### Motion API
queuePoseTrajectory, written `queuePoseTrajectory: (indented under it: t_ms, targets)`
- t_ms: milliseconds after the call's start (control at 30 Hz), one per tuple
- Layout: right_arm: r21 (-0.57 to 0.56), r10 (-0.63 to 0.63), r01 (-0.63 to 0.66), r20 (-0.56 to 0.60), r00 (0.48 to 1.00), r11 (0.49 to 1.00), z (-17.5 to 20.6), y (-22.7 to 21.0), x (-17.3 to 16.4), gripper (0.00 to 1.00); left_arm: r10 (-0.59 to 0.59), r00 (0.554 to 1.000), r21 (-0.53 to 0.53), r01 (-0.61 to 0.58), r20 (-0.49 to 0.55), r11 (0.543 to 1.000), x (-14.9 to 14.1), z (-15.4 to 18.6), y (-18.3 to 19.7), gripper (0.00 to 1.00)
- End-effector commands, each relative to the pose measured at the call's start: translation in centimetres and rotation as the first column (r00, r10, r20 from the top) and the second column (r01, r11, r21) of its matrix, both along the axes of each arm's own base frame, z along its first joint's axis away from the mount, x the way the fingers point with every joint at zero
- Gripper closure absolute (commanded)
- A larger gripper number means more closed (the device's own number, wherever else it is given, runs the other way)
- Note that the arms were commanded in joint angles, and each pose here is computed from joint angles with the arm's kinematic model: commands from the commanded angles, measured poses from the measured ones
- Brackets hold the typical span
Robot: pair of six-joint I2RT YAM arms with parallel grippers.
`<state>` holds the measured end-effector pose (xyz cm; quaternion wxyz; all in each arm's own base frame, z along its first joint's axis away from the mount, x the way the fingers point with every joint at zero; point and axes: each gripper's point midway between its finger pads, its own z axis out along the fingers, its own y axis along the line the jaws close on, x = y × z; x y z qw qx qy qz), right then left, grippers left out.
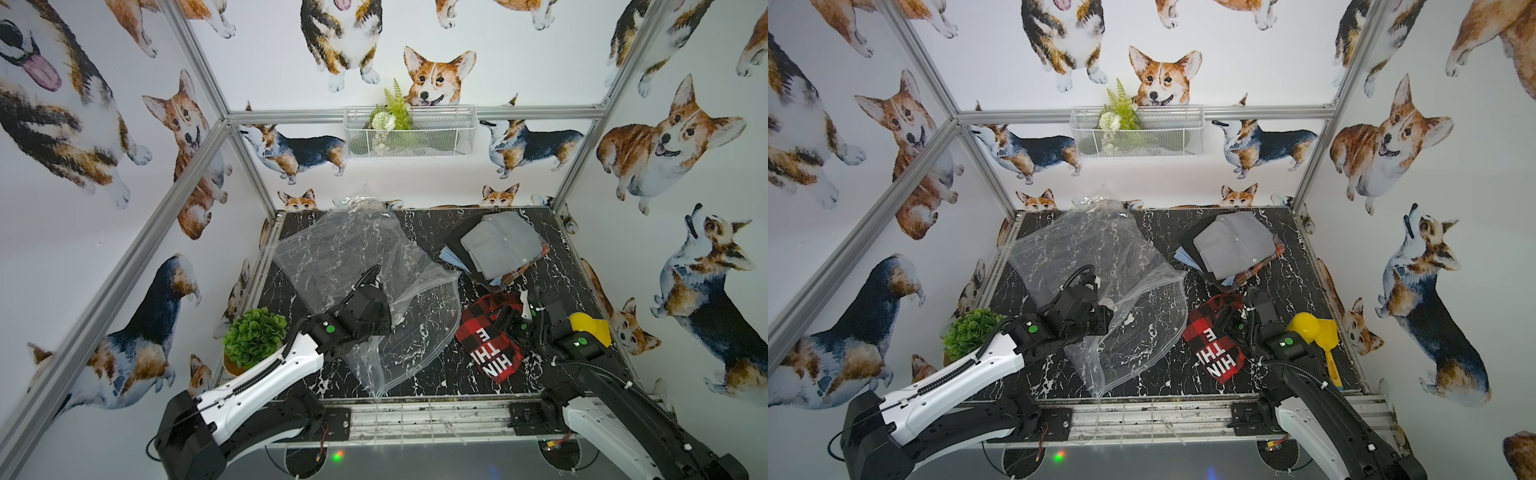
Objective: Take the shirt out of the vacuum bag
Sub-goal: Place the shirt at the center of the board, then reset both arms
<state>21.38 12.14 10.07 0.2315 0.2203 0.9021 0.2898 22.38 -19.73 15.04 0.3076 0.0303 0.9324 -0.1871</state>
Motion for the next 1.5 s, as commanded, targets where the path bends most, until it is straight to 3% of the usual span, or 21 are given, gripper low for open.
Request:
queuePoseTrajectory:
  t_ms: [0, 133, 233, 500, 667, 867, 1000, 1133, 1233, 1333, 1467]
  targets:
    - [-0.02, -0.012, 0.014, 0.082, 0.997, 1.0, -0.4, 0.2, 2.3, 0.18, 0.012, 1.0, 0.013, -0.012, 0.001, 1.0, 0.1, -0.1, 0.3, 0.68]
    - [-0.053, -0.022, 0.024, 0.032, 0.999, 0.998, -3.4, 0.0, 2.6, 0.18, 0.006, 1.0, 0.006, -0.005, -0.007, 1.0, 0.1, -0.4, 0.0, 0.57]
    - [-0.073, -0.041, 0.041, 0.013, 0.999, 0.996, -4.9, -0.3, 2.9, 0.17, 0.006, 1.0, 0.01, -0.006, -0.008, 1.0, 0.1, -0.6, 0.1, 0.38]
    - [-0.08, -0.026, 0.022, -0.058, 0.998, 0.997, -7.2, 0.3, 4.1, 0.17, -0.006, 1.0, 0.015, 0.006, 0.0, 1.0, -0.1, -0.2, 0.2, 0.0]
    - [-0.122, -0.023, 0.02, -0.017, 1.0, 0.992, -4.8, 0.0, 5.1, 0.16, -0.033, 0.999, -0.02, 0.034, 0.03, 0.999, -0.2, 0.9, -0.2, 0.0]
    - [-0.144, -0.018, 0.033, 0.103, 0.994, 0.989, 1.1, -0.8, 4.9, 0.13, -0.065, 0.983, -0.124, 0.086, 0.17, 0.989, 0.4, 5.7, -1.3, 0.0]
    - [-0.181, -0.001, 0.031, 0.161, 0.987, 0.983, 4.3, -1.4, 4.7, 0.09, -0.035, 0.952, -0.204, 0.101, 0.305, 0.974, 0.8, 9.7, -1.2, 0.0]
    - [-0.232, 0.057, -0.009, 0.2, 0.978, 0.973, 6.6, -1.3, 5.3, 0.0, 0.053, 0.893, -0.277, 0.081, 0.447, 0.958, 1.2, 13.6, 0.3, 0.0]
    - [-0.319, 0.107, -0.034, 0.215, 0.971, 0.947, 8.2, -1.6, 6.4, 0.0, 0.165, 0.832, -0.217, -0.055, 0.53, 0.975, 2.0, 15.3, 3.7, 0.0]
    - [-0.408, 0.124, -0.003, 0.269, 0.955, 0.913, 11.0, -2.4, 8.2, 0.0, 0.215, 0.75, -0.067, -0.222, 0.625, 0.973, 3.2, 16.6, 7.5, 0.0]
    - [-0.544, 0.092, 0.11, 0.33, 0.939, 0.832, 14.6, -4.6, 10.9, 0.0, 0.261, 0.714, 0.134, -0.445, 0.65, 0.885, 5.6, 15.7, 12.2, 0.0]
